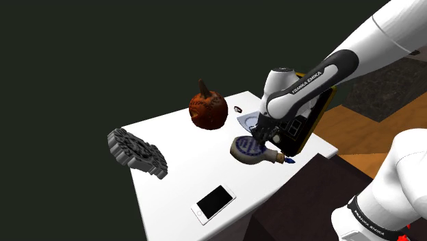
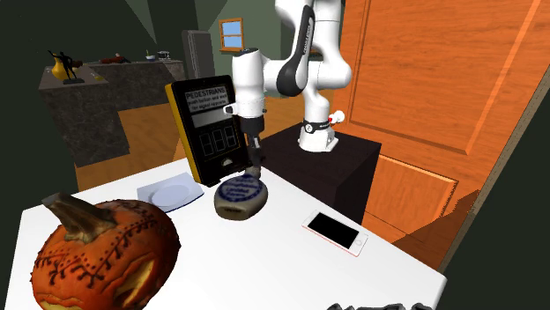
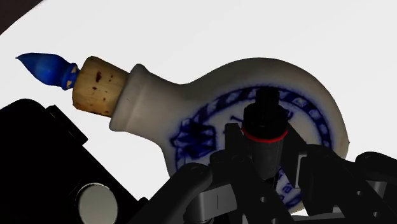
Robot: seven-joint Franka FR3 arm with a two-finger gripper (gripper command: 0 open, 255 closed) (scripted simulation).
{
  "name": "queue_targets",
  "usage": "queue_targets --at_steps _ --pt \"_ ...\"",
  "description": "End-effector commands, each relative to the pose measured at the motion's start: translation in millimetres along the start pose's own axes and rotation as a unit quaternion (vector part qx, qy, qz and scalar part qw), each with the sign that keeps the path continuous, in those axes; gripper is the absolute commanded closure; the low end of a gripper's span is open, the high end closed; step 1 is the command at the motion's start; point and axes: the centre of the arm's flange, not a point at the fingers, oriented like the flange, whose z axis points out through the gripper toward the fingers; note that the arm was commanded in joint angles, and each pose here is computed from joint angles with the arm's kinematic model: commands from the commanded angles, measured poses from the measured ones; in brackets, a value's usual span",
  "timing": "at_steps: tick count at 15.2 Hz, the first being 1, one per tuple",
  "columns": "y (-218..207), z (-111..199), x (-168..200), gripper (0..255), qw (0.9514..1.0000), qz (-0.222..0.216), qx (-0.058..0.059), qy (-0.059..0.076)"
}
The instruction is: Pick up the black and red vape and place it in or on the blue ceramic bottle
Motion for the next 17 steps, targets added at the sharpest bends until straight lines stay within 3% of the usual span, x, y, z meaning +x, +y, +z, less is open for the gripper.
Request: queue_targets --at_steps 1,10,17 --pt "1 10 0 255 1.0 0.0 0.0 0.0" --pt "3 57 1 255 1.0 0.0 0.0 0.0" --pt "3 57 1 255 1.0 0.0 0.0 0.0"
